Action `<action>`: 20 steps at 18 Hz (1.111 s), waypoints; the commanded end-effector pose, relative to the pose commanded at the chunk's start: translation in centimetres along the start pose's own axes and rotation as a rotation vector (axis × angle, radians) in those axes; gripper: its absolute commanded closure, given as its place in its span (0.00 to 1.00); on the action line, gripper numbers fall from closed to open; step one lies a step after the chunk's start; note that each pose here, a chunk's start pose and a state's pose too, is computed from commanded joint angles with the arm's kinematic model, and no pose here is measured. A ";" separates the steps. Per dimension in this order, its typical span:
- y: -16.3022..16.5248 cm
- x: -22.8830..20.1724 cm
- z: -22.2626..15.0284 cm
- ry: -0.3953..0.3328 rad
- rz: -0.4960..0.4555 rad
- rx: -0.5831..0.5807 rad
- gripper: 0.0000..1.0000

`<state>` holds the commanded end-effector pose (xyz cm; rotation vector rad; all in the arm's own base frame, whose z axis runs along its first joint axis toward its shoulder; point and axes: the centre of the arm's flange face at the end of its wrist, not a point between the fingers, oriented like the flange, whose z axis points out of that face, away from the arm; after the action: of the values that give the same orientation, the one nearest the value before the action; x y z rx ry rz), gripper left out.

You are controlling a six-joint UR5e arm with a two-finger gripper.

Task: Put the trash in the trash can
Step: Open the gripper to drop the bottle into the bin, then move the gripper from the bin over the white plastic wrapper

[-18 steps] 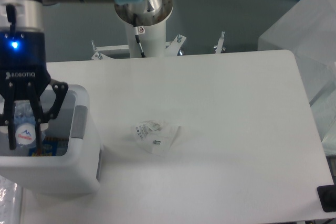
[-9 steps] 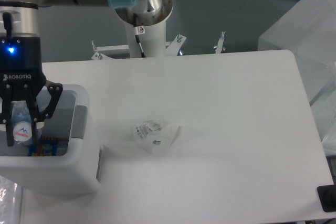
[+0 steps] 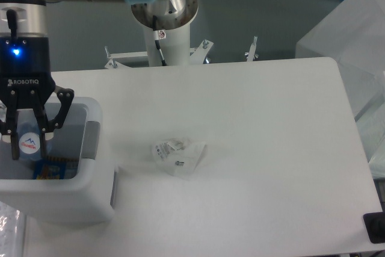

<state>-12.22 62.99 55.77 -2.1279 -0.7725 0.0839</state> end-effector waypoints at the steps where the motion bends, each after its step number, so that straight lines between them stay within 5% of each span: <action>1: 0.2 0.0 0.2 -0.001 0.000 -0.004 0.55; 5: 0.8 -0.2 0.5 -0.005 0.000 -0.018 0.53; 9: 0.7 -0.6 0.6 -0.015 0.050 -0.020 0.15; 12: 0.9 -6.3 1.3 -0.119 -0.013 -0.032 0.00; 20: 1.2 -21.3 3.3 -0.293 -0.192 -0.082 0.00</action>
<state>-29.85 52.93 48.40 -2.1333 -1.1662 0.2701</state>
